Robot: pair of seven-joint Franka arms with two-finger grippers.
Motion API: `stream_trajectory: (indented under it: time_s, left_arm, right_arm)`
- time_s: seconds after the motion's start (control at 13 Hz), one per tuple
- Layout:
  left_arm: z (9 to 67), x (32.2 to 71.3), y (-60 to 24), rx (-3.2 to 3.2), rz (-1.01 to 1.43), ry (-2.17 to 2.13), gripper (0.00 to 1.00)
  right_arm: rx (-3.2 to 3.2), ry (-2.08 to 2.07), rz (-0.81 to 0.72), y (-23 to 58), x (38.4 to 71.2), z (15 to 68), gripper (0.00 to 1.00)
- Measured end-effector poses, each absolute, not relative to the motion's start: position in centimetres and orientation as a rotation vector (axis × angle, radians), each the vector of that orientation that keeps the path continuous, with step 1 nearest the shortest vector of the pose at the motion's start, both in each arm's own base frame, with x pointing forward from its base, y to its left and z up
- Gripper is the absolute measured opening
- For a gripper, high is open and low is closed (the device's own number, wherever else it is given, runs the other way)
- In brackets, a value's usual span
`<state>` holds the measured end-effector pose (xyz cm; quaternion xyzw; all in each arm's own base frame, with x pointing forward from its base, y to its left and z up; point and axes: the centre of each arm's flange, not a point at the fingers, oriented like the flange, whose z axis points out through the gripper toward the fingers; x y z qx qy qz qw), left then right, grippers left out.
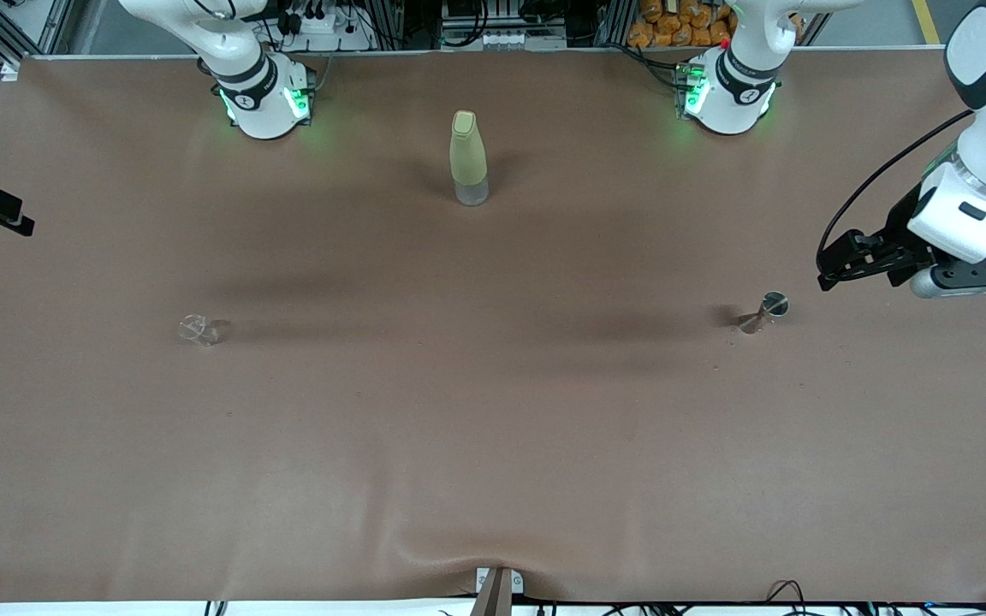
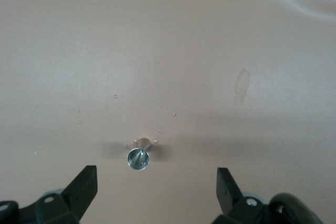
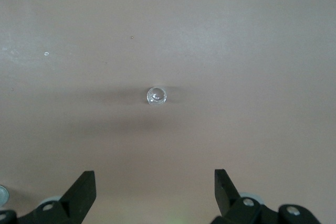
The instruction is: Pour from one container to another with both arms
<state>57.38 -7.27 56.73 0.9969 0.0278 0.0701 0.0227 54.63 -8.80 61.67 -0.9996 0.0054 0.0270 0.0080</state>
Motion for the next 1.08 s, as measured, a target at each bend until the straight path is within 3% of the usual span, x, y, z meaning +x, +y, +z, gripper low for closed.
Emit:
stream_trajectory:
  time_s: [1.08]
  left_arm:
    - [60.3, 58.7, -6.2, 3.088, 0.224, 0.083, 1.00]
  right_arm:
    - [-3.124, 0.020, 0.094, -8.9, 54.6, 61.3, 1.00]
